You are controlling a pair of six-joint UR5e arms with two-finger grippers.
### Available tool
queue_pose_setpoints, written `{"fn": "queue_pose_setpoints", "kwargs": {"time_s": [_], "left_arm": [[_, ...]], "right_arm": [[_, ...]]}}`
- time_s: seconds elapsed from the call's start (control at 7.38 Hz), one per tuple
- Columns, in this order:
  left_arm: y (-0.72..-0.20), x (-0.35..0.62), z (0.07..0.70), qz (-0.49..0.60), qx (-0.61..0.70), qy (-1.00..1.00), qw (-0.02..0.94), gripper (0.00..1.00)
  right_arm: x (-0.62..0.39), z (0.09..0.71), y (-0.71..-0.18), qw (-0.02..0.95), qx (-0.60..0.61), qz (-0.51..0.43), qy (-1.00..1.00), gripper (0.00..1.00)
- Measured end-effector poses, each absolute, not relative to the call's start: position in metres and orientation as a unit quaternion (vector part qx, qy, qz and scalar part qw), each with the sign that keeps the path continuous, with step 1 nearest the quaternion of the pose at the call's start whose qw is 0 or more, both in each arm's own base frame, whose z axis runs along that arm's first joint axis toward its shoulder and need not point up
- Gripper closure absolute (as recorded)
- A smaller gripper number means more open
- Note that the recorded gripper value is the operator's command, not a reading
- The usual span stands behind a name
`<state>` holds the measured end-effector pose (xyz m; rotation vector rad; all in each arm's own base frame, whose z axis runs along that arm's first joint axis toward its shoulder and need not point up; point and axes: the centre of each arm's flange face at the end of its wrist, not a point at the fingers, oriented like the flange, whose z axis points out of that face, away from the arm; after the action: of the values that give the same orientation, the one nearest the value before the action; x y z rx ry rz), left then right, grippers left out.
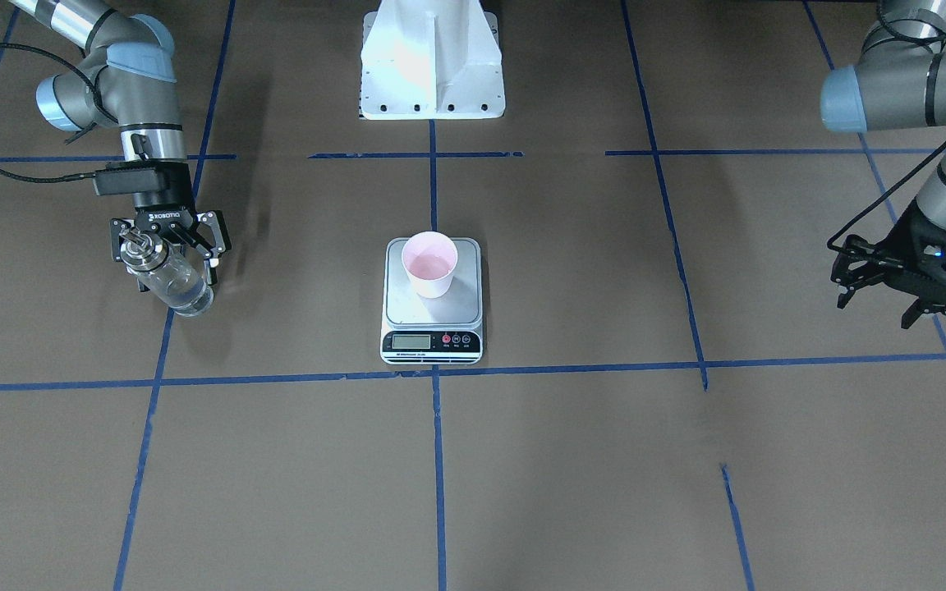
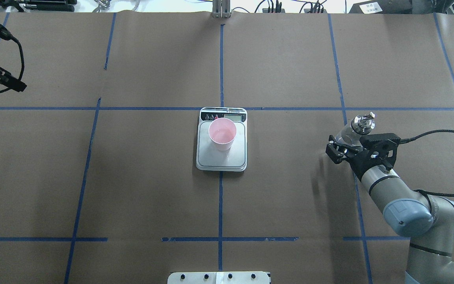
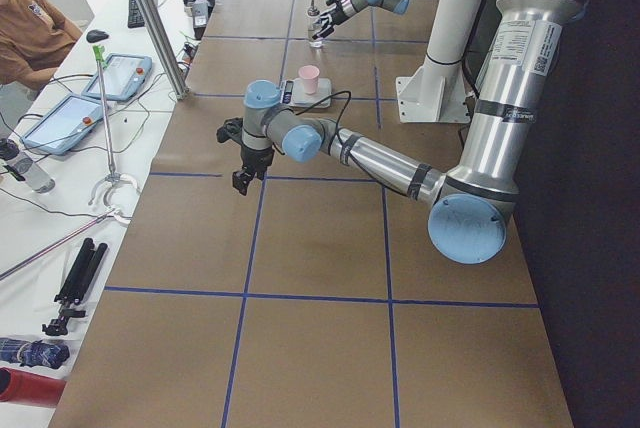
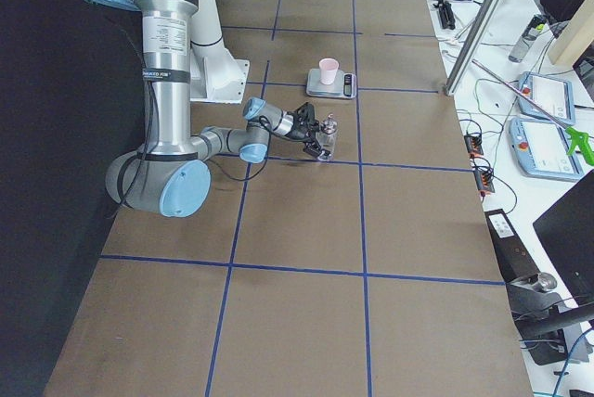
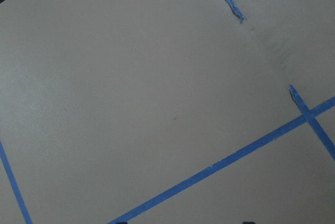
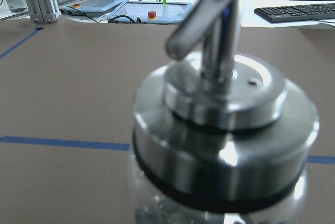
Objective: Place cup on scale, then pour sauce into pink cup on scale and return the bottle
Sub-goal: 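Lift the glass dispenser upward with the right gripper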
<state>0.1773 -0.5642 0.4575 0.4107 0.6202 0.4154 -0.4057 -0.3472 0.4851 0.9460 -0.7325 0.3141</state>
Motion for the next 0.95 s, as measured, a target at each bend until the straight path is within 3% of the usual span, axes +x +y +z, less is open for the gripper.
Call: {"fn": "queue_pose_setpoints", "kwargs": {"time_s": [0.14,0.68,0.81,0.95], "left_arm": [[-0.5642,0.1772,0.4573,0.201,0.199,0.301,0.911,0.21],[-0.5641,0.178,0.4557,0.201,0.2,0.301,0.91,0.21],[-0.5642,0.178,0.4558,0.201,0.2,0.301,0.911,0.21],[-0.5641,0.1779,0.4556,0.2,0.199,0.301,0.911,0.21]], "right_arm": [[-0.4055,0.4851,-0.3475,0.814,0.444,0.148,-0.343,0.14],[-0.4031,0.4824,-0.3481,0.808,0.452,0.154,-0.346,0.91],[-0.4021,0.4811,-0.3479,0.805,0.454,0.156,-0.35,1.0],[-0.4013,0.48,-0.348,0.803,0.457,0.153,-0.35,1.0]]}}
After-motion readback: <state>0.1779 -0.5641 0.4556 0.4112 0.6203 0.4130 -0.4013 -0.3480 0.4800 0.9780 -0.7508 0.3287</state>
